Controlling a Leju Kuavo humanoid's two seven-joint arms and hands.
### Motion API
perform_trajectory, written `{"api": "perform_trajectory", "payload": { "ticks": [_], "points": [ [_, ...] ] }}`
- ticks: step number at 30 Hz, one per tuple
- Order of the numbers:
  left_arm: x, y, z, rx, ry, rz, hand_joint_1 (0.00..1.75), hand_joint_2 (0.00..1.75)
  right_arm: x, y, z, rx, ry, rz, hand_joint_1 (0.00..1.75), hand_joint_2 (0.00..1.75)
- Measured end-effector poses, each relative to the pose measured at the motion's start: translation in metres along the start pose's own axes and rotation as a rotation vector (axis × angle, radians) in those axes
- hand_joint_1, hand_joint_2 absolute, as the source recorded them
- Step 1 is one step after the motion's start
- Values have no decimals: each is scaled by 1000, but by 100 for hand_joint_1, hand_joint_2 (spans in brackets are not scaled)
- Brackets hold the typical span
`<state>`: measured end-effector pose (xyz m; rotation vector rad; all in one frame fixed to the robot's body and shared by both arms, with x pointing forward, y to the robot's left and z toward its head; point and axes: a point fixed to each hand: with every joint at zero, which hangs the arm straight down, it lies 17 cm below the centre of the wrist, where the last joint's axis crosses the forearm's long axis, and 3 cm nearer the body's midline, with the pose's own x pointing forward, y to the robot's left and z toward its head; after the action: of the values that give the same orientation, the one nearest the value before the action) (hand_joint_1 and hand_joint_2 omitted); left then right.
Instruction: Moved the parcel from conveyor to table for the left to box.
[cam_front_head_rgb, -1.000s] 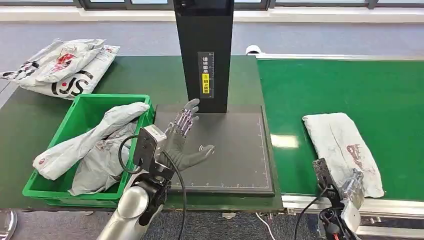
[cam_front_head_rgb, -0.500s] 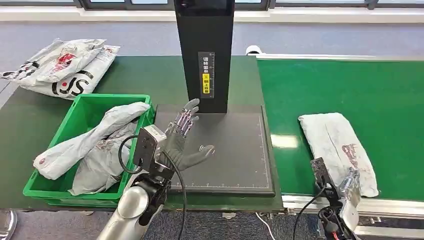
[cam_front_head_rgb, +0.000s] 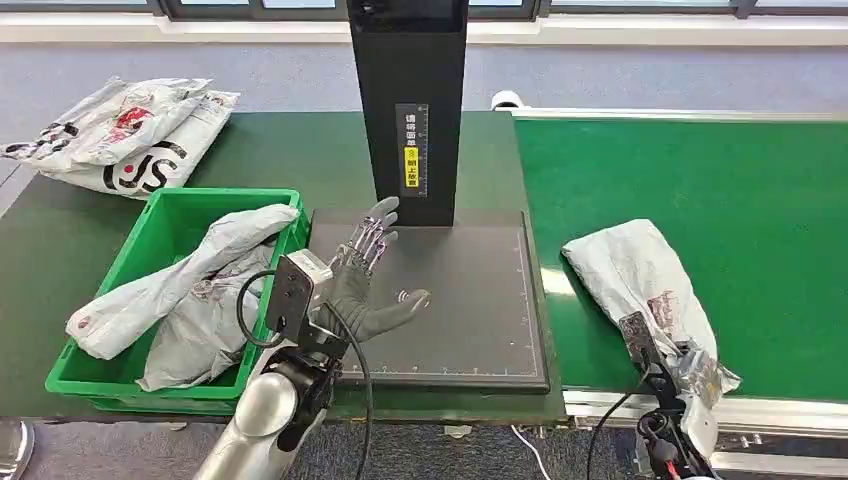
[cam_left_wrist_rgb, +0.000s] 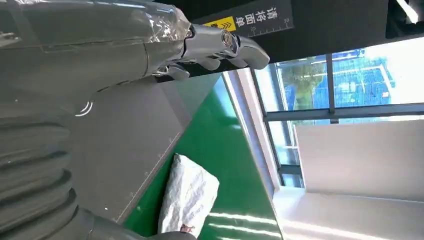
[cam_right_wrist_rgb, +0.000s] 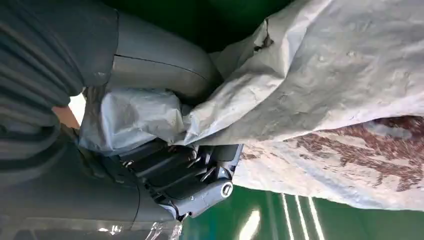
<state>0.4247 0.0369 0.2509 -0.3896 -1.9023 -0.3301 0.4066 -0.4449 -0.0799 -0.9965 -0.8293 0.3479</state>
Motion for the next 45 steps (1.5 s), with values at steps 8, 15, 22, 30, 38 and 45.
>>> {"api": "perform_trajectory", "payload": {
  "ticks": [8, 15, 22, 30, 38, 45],
  "points": [
    [0, 0, 0, -2, 0, 0, 0, 175, 21, -3, 3, -15, -50, -60, 175, 175],
    [1, 1, -1, 6, -7, -3, 0, 175, 93, -40, 18, -104, -258, -247, 175, 175],
    [4, 3, -1, 15, -30, -6, 0, 175, 215, -132, 77, -257, -603, -452, 175, 175],
    [6, 5, -1, 24, -49, -8, 0, 175, 298, -175, 161, -288, -907, -533, 175, 175],
    [8, 7, -1, 26, -58, -13, 0, 175, 334, -158, 205, -207, -1032, -512, 175, 175],
    [8, 8, -1, 26, -61, -16, 0, 175, 344, -146, 218, -148, -1067, -491, 175, 175]
  ]
}}
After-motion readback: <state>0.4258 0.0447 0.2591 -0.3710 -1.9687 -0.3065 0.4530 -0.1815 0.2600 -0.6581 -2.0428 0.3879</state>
